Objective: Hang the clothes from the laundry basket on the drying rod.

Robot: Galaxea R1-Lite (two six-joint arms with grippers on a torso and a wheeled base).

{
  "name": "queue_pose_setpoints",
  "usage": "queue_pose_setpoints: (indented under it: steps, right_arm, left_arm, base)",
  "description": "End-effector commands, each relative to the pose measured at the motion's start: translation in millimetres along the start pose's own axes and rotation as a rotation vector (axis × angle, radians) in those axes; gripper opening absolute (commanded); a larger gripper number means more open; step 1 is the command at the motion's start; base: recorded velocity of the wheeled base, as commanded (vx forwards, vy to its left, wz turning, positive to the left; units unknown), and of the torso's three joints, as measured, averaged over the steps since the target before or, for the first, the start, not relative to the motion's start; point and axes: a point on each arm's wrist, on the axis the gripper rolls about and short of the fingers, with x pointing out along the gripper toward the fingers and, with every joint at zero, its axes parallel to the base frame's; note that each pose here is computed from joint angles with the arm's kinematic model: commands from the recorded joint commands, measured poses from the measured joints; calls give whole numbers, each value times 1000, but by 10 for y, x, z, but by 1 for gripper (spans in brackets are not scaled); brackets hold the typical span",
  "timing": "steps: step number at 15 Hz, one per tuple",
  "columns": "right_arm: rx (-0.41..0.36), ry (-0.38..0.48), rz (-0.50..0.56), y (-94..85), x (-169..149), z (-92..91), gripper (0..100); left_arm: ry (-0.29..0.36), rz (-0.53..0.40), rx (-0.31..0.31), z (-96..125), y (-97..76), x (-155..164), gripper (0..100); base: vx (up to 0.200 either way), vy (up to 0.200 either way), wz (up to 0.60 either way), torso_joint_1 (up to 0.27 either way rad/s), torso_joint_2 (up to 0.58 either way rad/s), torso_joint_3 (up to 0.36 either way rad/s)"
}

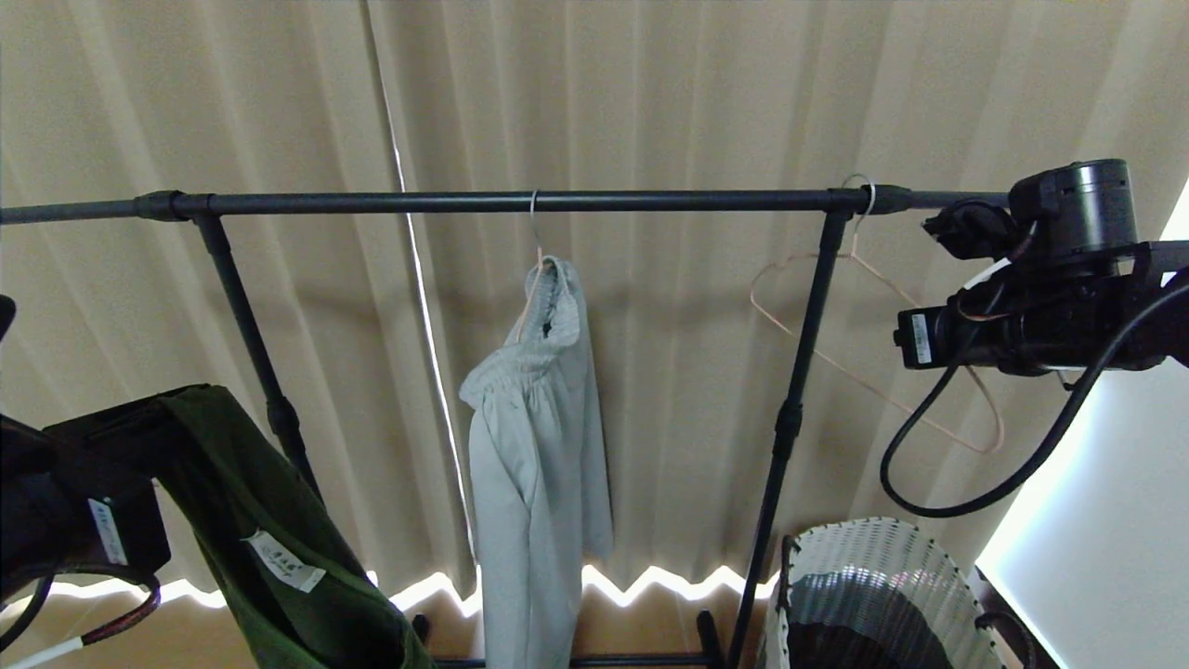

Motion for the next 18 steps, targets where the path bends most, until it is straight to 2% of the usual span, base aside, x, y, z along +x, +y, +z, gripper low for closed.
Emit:
queue_pose_setpoints:
  steps: [1,6,11,18]
  right_arm:
    - [13,-52,-4,-43,-179,73,0]
    - [25,-118,-2,-84,-375,28,0]
    - [24,-140,-2,-163,-706,-215,0]
    - [-1,-123,-3,-240,-994,-569,0]
  left_arm:
    - [-4,2,-2,-3,7,-17,0]
    - [5,0,4,-56,2,-32,0]
    - [24,4,7,-86,-8,-9,0]
    - [37,3,10,-125,-16,-7,0]
  base:
    - [0,0,0,0,0,0]
    - [0,0,0,0,0,0]
    - [0,0,0,0,0,0]
    - [-200,0,0,2,-1,3]
